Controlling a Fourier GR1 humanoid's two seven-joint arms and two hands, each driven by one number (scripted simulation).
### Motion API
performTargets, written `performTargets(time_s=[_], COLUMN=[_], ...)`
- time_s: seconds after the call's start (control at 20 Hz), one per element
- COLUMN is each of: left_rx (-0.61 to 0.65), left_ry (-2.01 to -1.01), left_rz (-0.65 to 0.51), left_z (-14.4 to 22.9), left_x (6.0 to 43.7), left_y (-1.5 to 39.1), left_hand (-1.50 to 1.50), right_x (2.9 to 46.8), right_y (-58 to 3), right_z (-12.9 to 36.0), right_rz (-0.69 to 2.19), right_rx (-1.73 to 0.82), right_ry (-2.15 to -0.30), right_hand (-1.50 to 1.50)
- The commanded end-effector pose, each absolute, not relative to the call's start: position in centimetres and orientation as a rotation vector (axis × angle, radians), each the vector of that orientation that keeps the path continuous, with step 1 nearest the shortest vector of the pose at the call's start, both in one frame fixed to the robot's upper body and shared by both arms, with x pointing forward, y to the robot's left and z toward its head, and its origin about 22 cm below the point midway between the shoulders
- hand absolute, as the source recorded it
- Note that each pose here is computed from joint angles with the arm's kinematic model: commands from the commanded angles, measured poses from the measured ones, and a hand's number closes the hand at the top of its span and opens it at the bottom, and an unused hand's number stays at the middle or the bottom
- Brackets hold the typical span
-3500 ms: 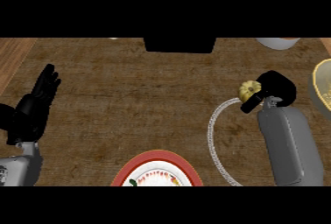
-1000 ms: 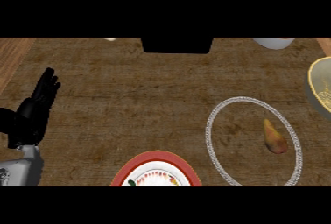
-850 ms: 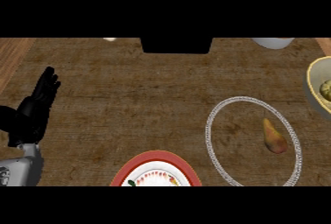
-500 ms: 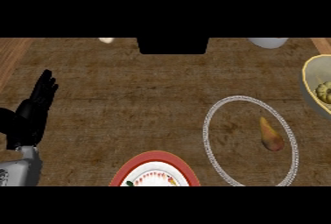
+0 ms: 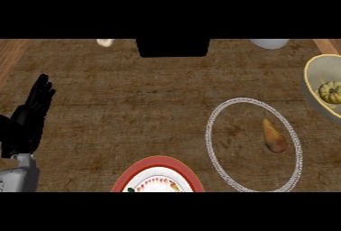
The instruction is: Pick the squash from the placemat and place it in the bowl
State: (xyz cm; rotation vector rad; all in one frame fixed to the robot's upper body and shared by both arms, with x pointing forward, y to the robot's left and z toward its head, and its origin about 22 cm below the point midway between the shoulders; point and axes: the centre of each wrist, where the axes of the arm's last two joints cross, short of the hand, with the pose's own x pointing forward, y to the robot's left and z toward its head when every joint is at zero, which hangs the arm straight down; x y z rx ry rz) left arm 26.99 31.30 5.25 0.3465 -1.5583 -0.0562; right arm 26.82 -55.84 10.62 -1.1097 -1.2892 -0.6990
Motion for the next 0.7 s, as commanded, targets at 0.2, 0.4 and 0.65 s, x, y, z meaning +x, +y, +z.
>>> performTargets(time_s=[0.2,0.4,0.65], left_rx=[0.363,0.363,0.343], left_ry=[-1.554,-1.552,-1.565], left_rz=[-0.061,-0.047,-0.047], left_z=[4.9,5.6,5.8], left_x=[26.4,26.4,27.1], left_y=[30.8,30.7,32.1], left_hand=[0.00,0.00,0.00], right_x=[15.1,10.5,7.3], right_y=[-59.2,-59.0,-56.7], right_z=[8.1,7.4,8.7], right_rz=[-0.733,-0.733,-0.734], right_rx=[-1.043,-0.953,-0.951], right_ry=[-1.346,-1.419,-1.504], right_hand=[-1.50,-1.50,-1.50])
